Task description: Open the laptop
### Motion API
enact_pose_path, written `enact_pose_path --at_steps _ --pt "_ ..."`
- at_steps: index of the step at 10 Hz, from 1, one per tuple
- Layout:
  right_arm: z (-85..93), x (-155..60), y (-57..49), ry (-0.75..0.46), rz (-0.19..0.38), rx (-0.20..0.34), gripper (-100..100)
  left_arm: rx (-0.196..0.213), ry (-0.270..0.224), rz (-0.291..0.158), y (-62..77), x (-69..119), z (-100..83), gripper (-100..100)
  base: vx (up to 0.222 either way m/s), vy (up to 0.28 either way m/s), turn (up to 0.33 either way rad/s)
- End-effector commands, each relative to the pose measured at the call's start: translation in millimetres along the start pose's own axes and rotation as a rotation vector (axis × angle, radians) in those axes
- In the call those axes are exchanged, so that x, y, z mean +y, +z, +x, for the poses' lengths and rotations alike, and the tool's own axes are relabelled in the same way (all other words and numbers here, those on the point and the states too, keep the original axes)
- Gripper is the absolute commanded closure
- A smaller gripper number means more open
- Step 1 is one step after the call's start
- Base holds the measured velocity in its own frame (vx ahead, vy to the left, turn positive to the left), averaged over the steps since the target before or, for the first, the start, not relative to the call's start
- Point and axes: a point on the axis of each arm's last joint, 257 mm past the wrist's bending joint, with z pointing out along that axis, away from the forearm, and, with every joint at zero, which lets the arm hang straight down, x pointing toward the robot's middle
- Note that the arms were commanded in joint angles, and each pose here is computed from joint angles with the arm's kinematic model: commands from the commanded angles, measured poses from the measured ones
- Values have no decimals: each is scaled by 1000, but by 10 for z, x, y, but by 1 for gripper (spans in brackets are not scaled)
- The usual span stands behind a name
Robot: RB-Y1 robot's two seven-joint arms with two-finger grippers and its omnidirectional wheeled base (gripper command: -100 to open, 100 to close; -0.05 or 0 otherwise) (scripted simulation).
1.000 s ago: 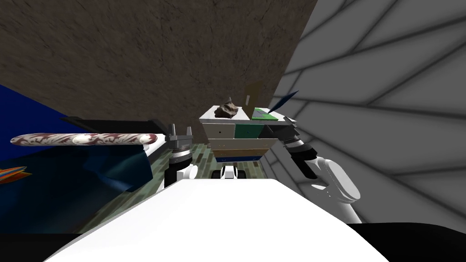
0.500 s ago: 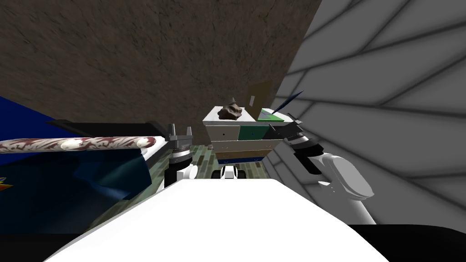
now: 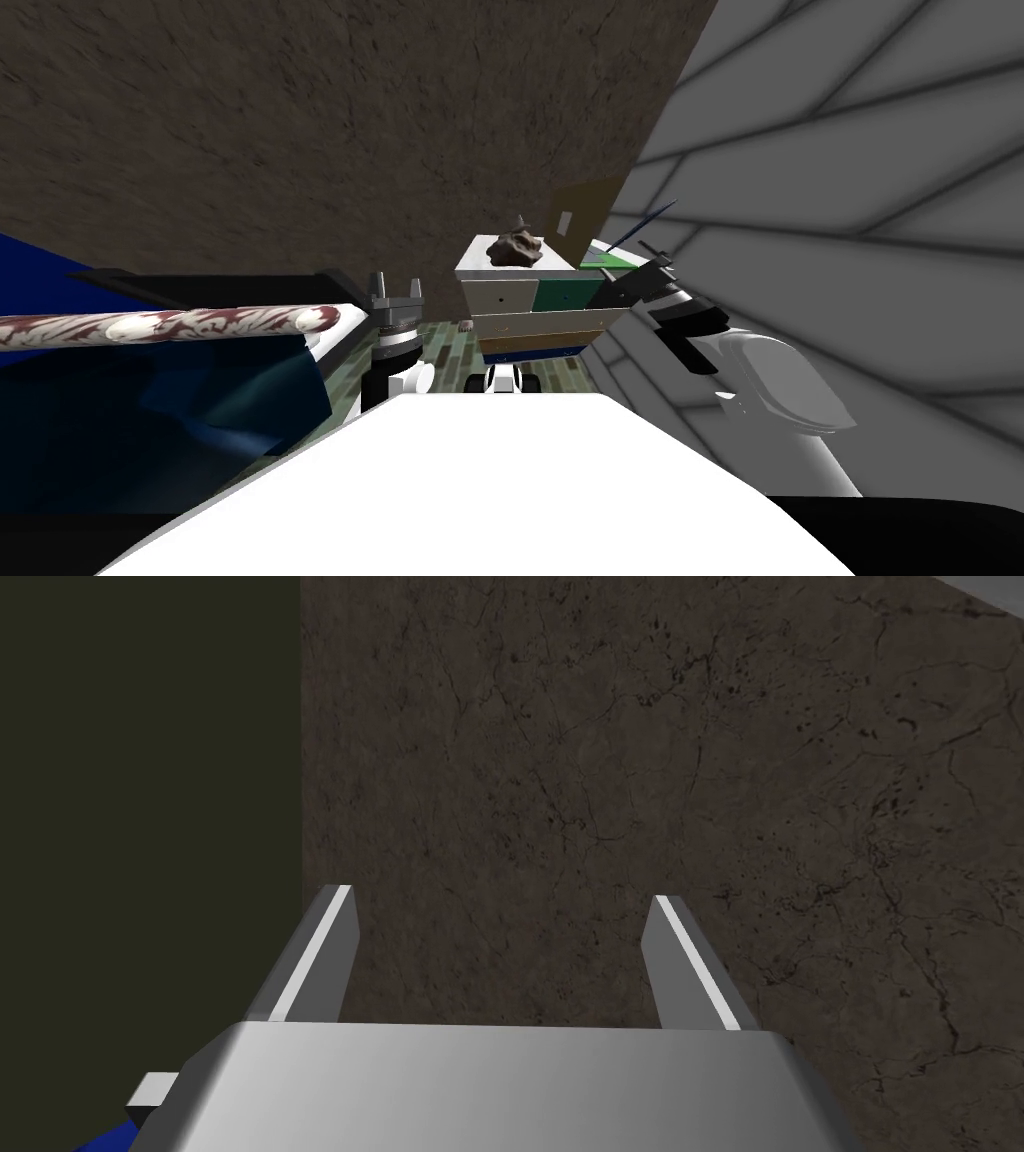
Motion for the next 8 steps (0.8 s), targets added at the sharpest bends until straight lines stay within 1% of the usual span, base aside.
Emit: enact_pose_path --at_steps 1,2,4,8 --pt "148 -164 42 -208 -7 27 -100 0 0 0 0 0 0 0 82 154 -74" --pt "159 -154 42 -222 -12 31 -100 0 0 0 0 0 0 0 56 114 -22" --pt "276 -318 79 -394 -17 55 -100 0 0 0 0 0 0 0 43 110 -45" --pt "429 -613 136 -663 -22 93 -100 0 0 0 0 0 0 0 57 137 -48"
